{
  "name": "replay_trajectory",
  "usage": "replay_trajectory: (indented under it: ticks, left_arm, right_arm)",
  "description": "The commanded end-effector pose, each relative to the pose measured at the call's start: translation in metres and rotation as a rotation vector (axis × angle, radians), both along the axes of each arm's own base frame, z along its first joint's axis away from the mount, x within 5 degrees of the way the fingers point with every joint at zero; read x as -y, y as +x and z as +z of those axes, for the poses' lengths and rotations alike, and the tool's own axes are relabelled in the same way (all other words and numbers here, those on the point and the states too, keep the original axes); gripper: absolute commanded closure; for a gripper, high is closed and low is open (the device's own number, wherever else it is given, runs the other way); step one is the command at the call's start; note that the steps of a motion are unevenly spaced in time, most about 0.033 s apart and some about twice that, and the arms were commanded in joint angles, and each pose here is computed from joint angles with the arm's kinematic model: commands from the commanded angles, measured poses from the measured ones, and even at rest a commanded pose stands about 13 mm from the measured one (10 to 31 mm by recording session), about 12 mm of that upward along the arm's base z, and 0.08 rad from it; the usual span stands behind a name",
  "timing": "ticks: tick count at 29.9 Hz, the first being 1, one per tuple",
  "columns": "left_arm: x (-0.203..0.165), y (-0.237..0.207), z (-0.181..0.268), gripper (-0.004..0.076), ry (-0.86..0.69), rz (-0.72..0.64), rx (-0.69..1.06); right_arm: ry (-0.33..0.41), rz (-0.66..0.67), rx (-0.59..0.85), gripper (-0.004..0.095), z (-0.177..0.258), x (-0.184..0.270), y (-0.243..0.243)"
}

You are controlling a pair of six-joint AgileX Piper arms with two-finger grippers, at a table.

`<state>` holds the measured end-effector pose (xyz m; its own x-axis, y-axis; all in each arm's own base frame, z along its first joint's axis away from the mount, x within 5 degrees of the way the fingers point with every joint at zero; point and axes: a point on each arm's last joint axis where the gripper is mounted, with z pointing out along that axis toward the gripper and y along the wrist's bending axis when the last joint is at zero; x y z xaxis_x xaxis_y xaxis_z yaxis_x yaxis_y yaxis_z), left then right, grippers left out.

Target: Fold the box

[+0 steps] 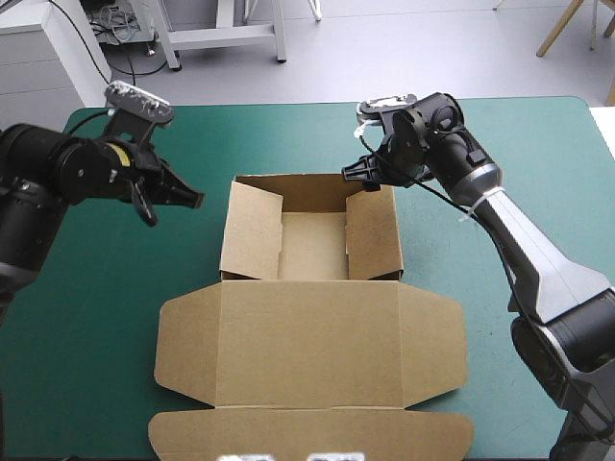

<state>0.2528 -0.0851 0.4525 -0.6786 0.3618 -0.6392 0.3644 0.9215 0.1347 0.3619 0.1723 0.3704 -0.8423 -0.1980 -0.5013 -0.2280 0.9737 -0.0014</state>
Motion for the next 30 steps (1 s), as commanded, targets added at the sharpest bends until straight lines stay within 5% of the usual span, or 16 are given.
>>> replay_trajectory:
  ticks: [1, 15, 20, 24, 30]
  left_arm:
    - [-0.013, -0.036, 0.007, 0.0734, -0.013, -0.006, 0.06]
    - [-0.036, -0.113, -0.067, 0.0734, -0.061, -0.045, 0.069]
    - [-0.046, -0.139, -0.097, 0.0734, -0.056, -0.046, 0.057]
    - [-0.053, -0.157, -0.117, 0.0734, -0.055, -0.044, 0.05]
    - [-0.061, -0.179, -0.149, 0.0734, -0.05, -0.041, 0.028]
  right_arm:
    - [-0.002, 0.0, 0.032, 0.0307, 0.005, 0.005, -0.006]
    - [-0.018, -0.006, -0.176, 0.0407, -0.063, -0.009, 0.007]
    - [-0.022, 0.0, -0.205, 0.0597, -0.074, -0.012, 0.011]
    - [-0.006, 0.031, -0.222, 0.0925, -0.076, -0.015, 0.01]
    - [-0.026, 0.033, -0.197, 0.0927, -0.071, -0.012, 0.01]
